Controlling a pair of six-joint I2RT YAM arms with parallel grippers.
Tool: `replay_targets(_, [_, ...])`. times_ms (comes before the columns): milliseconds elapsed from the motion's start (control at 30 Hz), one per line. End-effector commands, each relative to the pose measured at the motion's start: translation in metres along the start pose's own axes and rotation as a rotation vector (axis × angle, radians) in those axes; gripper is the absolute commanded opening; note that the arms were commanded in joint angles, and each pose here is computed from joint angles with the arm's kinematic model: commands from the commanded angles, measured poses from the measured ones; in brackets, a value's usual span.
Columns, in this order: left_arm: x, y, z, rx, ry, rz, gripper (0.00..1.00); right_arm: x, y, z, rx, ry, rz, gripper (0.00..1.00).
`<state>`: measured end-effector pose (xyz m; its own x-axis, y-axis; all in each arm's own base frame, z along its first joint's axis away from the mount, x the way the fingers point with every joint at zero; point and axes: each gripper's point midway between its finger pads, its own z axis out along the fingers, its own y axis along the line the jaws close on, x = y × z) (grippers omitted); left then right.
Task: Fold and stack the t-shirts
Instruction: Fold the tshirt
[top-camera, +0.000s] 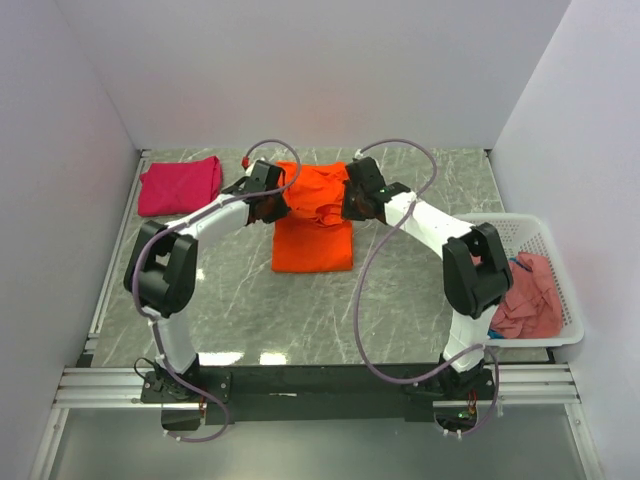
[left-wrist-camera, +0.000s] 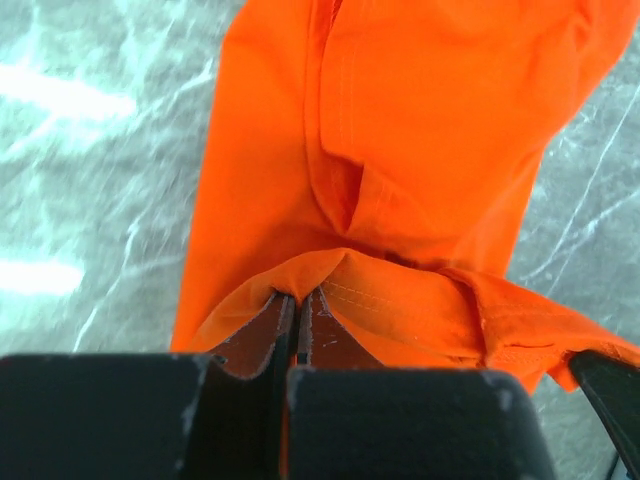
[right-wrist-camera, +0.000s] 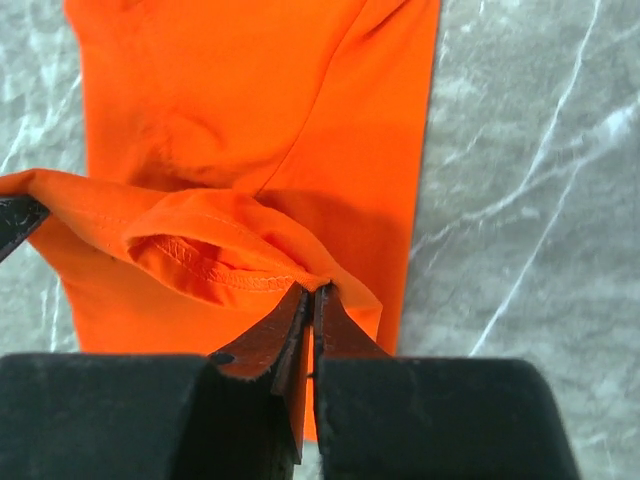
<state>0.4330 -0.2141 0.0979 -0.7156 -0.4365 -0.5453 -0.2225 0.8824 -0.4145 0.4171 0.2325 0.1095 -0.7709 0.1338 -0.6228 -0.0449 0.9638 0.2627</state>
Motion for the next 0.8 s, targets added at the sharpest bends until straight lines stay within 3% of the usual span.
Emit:
replay_targets(0, [-0.018, -0.018, 0.004, 0.049, -0.01, 0.018, 0.02, -0.032, 0.008, 0.002, -0.053, -0.033, -0.013, 0.09])
replay_targets(33, [-0.018, -0.018, 0.008, 0.045, -0.001, 0.021, 0.14, -0.027, 0.001, 0.011, -0.039, -0.001, -0.014, 0.18])
replay_targets(67, [-0.019, -0.017, 0.009, 0.045, 0.001, 0.022, 0.25, -0.036, 0.004, 0.01, -0.05, -0.007, -0.019, 0.41])
replay_targets(100, [-0.021, -0.018, 0.009, 0.044, 0.0, 0.021, 0.56, -0.037, 0.005, 0.011, -0.066, 0.004, -0.034, 0.47])
replay_targets(167, [-0.029, -0.019, 0.004, 0.051, -0.02, 0.018, 0.8, -0.041, 0.004, 0.009, -0.07, 0.014, -0.046, 0.54])
replay_targets(200, [-0.035, -0.023, -0.004, 0.064, -0.04, 0.013, 0.99, -0.041, 0.003, 0.007, -0.071, 0.014, -0.078, 0.57])
replay_targets(333, [-0.034, -0.018, -0.021, 0.093, -0.048, -0.004, 0.99, -0.037, 0.018, -0.02, -0.188, -0.01, -0.112, 0.63])
replay_targets(367, [-0.032, -0.018, -0.025, 0.107, -0.049, -0.006, 1.0, -0.018, 0.019, -0.019, -0.211, 0.024, -0.128, 0.68])
replay_targets(467, [-0.009, -0.005, -0.037, 0.123, -0.003, -0.013, 0.99, 0.011, 0.042, -0.025, -0.296, 0.065, -0.175, 0.72])
replay_targets(633, [0.019, 0.045, -0.066, 0.008, -0.004, -0.047, 0.99, 0.035, 0.045, 0.0, -0.17, 0.108, -0.226, 0.72])
replay_targets(700, [0.02, 0.042, -0.082, 0.062, -0.03, -0.066, 0.99, 0.036, 0.047, 0.013, -0.139, 0.114, -0.221, 0.72])
replay_targets(767, [0.042, 0.041, -0.085, 0.14, 0.018, -0.076, 1.0, 0.029, 0.054, 0.021, -0.15, 0.099, -0.192, 0.72])
